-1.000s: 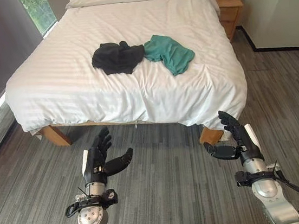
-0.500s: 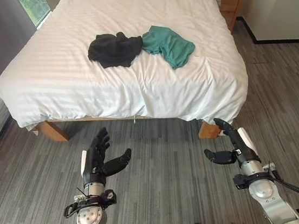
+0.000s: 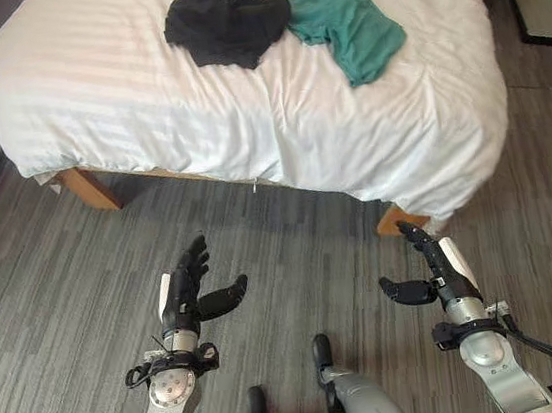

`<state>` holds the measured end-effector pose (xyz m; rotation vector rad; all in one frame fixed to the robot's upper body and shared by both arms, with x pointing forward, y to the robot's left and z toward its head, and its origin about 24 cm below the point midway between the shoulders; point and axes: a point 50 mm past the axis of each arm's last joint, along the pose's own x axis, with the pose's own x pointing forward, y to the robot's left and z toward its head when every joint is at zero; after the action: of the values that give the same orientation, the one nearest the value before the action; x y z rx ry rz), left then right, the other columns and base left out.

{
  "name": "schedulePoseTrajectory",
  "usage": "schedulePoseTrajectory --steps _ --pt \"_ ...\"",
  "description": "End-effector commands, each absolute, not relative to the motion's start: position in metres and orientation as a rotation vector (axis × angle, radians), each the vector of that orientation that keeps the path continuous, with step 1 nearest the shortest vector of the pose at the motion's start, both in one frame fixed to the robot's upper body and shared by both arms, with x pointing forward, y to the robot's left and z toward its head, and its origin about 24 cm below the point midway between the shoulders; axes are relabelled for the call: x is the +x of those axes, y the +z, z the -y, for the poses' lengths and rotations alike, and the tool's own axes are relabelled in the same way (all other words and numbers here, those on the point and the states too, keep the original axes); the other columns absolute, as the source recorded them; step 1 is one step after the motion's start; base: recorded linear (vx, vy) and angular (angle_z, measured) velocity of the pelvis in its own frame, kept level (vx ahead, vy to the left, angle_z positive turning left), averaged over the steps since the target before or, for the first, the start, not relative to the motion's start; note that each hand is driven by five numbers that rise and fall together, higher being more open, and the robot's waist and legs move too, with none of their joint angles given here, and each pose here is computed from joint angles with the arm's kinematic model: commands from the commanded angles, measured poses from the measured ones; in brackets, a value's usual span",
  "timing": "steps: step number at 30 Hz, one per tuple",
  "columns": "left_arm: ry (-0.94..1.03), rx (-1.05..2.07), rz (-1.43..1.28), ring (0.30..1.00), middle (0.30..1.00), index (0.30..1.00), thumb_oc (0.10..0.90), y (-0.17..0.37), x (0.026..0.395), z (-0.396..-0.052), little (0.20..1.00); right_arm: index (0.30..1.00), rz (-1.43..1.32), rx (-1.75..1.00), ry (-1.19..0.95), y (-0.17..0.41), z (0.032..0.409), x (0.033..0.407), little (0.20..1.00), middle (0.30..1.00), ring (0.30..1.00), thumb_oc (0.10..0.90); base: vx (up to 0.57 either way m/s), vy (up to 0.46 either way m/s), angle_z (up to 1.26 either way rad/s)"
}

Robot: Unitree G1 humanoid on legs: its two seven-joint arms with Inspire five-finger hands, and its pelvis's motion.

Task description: Pick up bed clothes into laundry basket.

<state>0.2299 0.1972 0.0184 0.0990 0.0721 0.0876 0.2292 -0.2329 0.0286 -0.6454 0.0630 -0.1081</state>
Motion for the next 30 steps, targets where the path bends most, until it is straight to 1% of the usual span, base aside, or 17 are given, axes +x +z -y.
schedulePoseTrajectory --steps 1,6,9,12,16,21,25,27,28,29,30 --pt "0.041 0.082 0.172 0.900 0.900 0.900 0.800 0.061 0.237 -0.189 0.900 0.900 0.184 -0.765 -0.215 0.078 0.248 0.232 0.900 0.900 0.900 0.800 0.53 -0.259 0.23" --pt "0.031 0.041 0.191 0.900 0.900 0.900 0.800 0.065 0.240 -0.186 0.900 0.900 0.227 -0.774 -0.305 0.094 0.261 0.237 0.900 0.900 0.900 0.800 0.29 -0.232 0.01" --pt "0.043 0.025 0.201 0.900 0.900 0.900 0.800 0.067 0.240 -0.185 0.900 0.900 0.283 -0.767 -0.369 0.109 0.265 0.243 0.900 0.900 0.900 0.800 0.41 -0.122 -0.45" --pt "0.069 0.032 0.161 0.900 0.900 0.900 0.800 0.056 0.229 -0.186 0.900 0.900 0.375 -0.795 -0.435 0.126 0.265 0.244 0.900 0.900 0.900 0.800 0.51 0.173 -0.62" --pt "0.066 0.031 0.149 0.900 0.900 0.900 0.800 0.053 0.228 -0.182 0.900 0.900 0.428 -0.839 -0.528 0.140 0.275 0.243 0.900 0.900 0.900 0.800 0.37 0.138 -0.68" --pt "0.047 0.051 0.137 0.900 0.900 0.900 0.800 0.049 0.225 -0.179 0.900 0.900 0.506 -0.952 -0.611 0.162 0.283 0.244 0.900 0.900 0.900 0.800 0.27 0.105 -0.23" --pt "0.023 0.082 0.114 0.900 0.900 0.900 0.800 0.046 0.224 -0.181 0.900 0.900 0.545 -1.041 -0.675 0.184 0.291 0.262 0.900 0.900 0.900 0.800 0.18 0.086 0.09" --pt "0.017 0.109 0.113 0.900 0.900 0.900 0.800 0.047 0.226 -0.186 0.900 0.900 0.574 -1.098 -0.699 0.211 0.297 0.286 0.900 0.900 0.900 0.800 0.10 0.062 -0.11" --pt "0.021 0.106 0.116 0.900 0.900 0.900 0.800 0.048 0.227 -0.187 0.900 0.900 0.579 -1.098 -0.699 0.212 0.296 0.289 0.900 0.900 0.900 0.800 0.17 0.028 -0.11" --pt "0.027 0.109 0.090 0.900 0.900 0.900 0.800 0.042 0.226 -0.192 0.900 0.900 0.578 -1.134 -0.685 0.227 0.295 0.304 0.900 0.900 0.900 0.800 0.12 -0.006 0.05" --pt "0.031 0.105 0.092 0.900 0.900 0.900 0.800 0.043 0.226 -0.192 0.900 0.900 0.583 -1.134 -0.682 0.228 0.294 0.306 0.900 0.900 0.900 0.800 0.18 -0.017 0.22"
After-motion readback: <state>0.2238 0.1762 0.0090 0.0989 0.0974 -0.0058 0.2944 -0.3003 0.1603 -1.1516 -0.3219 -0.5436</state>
